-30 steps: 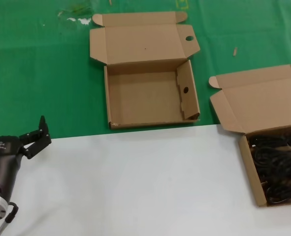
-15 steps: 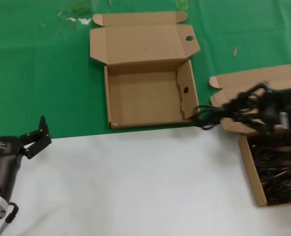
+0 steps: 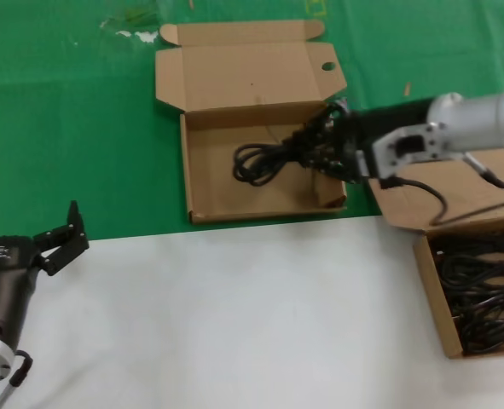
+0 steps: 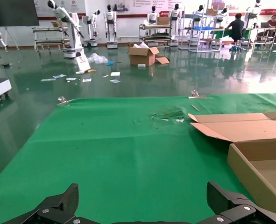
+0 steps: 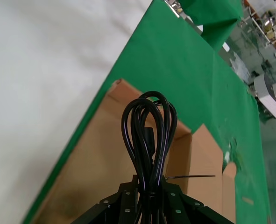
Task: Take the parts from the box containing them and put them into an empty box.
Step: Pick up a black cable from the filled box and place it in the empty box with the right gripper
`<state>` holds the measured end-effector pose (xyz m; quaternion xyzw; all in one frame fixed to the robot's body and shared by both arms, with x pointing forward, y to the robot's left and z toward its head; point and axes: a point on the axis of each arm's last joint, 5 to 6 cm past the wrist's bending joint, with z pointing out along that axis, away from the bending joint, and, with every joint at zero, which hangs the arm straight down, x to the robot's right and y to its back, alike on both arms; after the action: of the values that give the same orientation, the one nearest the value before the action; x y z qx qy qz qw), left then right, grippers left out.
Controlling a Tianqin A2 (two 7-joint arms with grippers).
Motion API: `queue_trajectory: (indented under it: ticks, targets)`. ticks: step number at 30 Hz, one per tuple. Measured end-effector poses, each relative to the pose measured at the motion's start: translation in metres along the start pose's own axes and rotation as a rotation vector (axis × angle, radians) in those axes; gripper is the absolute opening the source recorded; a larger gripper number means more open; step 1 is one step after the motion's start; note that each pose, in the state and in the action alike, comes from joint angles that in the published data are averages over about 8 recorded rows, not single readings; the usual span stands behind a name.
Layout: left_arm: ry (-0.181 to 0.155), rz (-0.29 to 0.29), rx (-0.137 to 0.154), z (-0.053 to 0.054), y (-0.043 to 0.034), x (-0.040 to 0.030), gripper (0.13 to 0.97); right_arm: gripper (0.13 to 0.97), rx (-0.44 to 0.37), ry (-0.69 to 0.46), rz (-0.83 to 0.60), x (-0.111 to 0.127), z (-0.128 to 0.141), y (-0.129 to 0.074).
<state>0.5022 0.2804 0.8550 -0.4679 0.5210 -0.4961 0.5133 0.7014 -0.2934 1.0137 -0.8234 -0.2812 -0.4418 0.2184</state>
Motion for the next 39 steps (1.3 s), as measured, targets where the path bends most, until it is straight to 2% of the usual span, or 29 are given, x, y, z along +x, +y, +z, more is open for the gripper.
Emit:
queue_trajectory:
  ticks: [6, 12, 26, 34, 38, 39]
  targets:
    - [0.000, 0.000, 0.000, 0.000, 0.0000, 0.0000, 0.966, 0.214, 0.002, 0.000, -0.033, 0.018, 0.033, -0.001]
    - [0.000, 0.000, 0.000, 0.000, 0.0000, 0.0000, 0.966, 0.214, 0.002, -0.004, -0.046, 0.021, 0.050, 0.000]
    - [0.000, 0.000, 0.000, 0.000, 0.0000, 0.0000, 0.966, 0.250, 0.002, -0.004, -0.045, 0.021, 0.054, 0.000]
    - [0.000, 0.000, 0.000, 0.000, 0.0000, 0.0000, 0.966, 0.352, 0.002, -0.004, -0.045, 0.021, 0.054, 0.000]
    - [0.000, 0.000, 0.000, 0.000, 0.0000, 0.0000, 0.966, 0.352, 0.002, -0.004, -0.045, 0.021, 0.054, 0.000]
    - [0.000, 0.000, 0.000, 0.000, 0.0000, 0.0000, 0.966, 0.373, 0.002, -0.004, -0.045, 0.021, 0.054, 0.000]
